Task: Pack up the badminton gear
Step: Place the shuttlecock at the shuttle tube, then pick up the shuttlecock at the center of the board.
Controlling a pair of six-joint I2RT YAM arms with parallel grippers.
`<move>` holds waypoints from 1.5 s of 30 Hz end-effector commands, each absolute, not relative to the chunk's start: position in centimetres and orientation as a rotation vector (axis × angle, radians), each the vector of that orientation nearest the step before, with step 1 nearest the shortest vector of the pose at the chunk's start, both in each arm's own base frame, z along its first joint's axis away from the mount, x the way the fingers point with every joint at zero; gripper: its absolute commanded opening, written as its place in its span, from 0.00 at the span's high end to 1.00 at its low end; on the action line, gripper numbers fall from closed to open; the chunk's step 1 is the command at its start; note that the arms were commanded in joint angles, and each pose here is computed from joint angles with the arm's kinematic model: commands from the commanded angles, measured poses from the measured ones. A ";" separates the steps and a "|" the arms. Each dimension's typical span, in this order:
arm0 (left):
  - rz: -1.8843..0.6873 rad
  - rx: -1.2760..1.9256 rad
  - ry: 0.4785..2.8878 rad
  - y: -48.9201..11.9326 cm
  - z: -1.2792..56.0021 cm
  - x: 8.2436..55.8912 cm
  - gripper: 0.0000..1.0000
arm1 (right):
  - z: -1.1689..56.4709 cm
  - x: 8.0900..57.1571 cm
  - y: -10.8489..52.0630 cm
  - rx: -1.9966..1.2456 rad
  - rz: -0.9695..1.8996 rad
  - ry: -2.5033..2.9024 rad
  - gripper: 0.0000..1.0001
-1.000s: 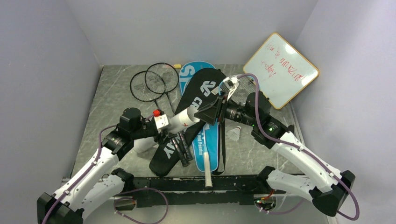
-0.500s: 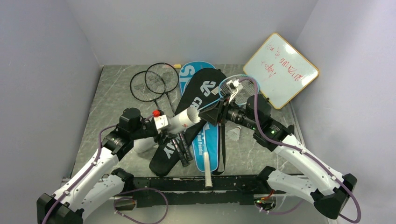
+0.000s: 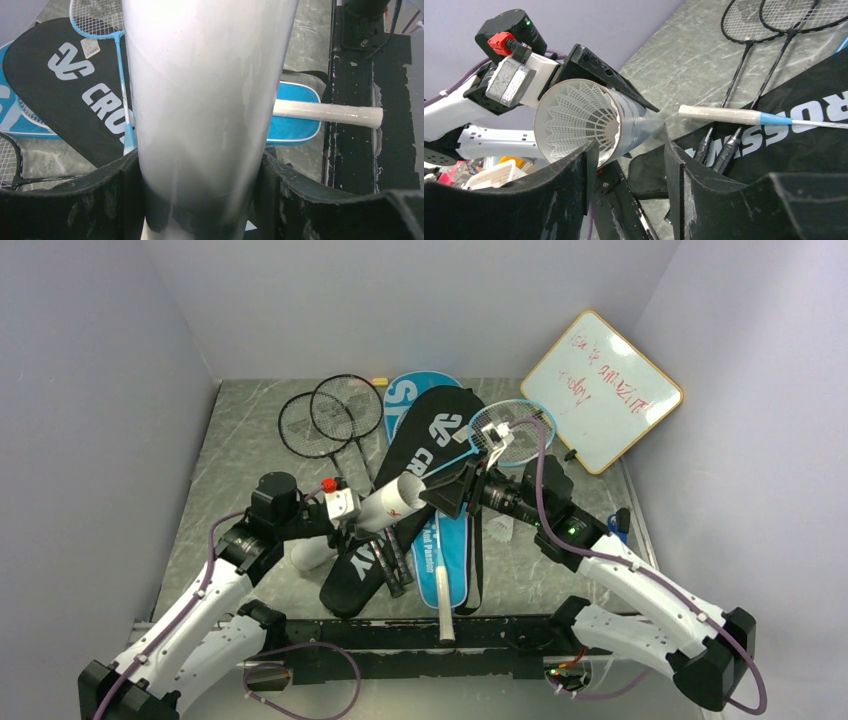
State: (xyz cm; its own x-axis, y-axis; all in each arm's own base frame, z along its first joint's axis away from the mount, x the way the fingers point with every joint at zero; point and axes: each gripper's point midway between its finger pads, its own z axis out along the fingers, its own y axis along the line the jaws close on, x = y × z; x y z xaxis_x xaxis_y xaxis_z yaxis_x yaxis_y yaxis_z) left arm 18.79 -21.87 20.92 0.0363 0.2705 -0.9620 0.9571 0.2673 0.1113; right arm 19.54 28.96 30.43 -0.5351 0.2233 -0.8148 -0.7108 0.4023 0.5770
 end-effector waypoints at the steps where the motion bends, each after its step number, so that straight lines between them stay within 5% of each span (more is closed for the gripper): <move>1: -0.817 1.217 1.358 -22.4 23.2 18.6 0.85 | 33.7 19.5 27.5 -0.402 1.232 1.621 0.43; 7: -0.749 1.187 1.432 -21.7 22.4 19.8 0.85 | 32.8 21.7 23.5 -0.218 0.998 1.668 0.36; 25: -0.718 1.174 1.457 -21.4 22.2 20.2 0.85 | 14.9 25.2 12.3 0.231 0.150 2.099 0.27; 45: -0.728 1.177 1.448 -21.5 22.3 20.0 0.85 | 8.8 25.3 11.2 0.243 -0.032 2.198 0.27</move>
State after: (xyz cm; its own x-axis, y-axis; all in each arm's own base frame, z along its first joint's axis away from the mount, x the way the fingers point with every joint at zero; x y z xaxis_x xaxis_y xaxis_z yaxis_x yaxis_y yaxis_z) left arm 19.89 -21.26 20.58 0.0267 0.2969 -0.9545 0.9355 0.3291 0.1285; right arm 24.64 11.21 8.53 -0.6118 0.1285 -0.7805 0.1501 0.9876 0.0449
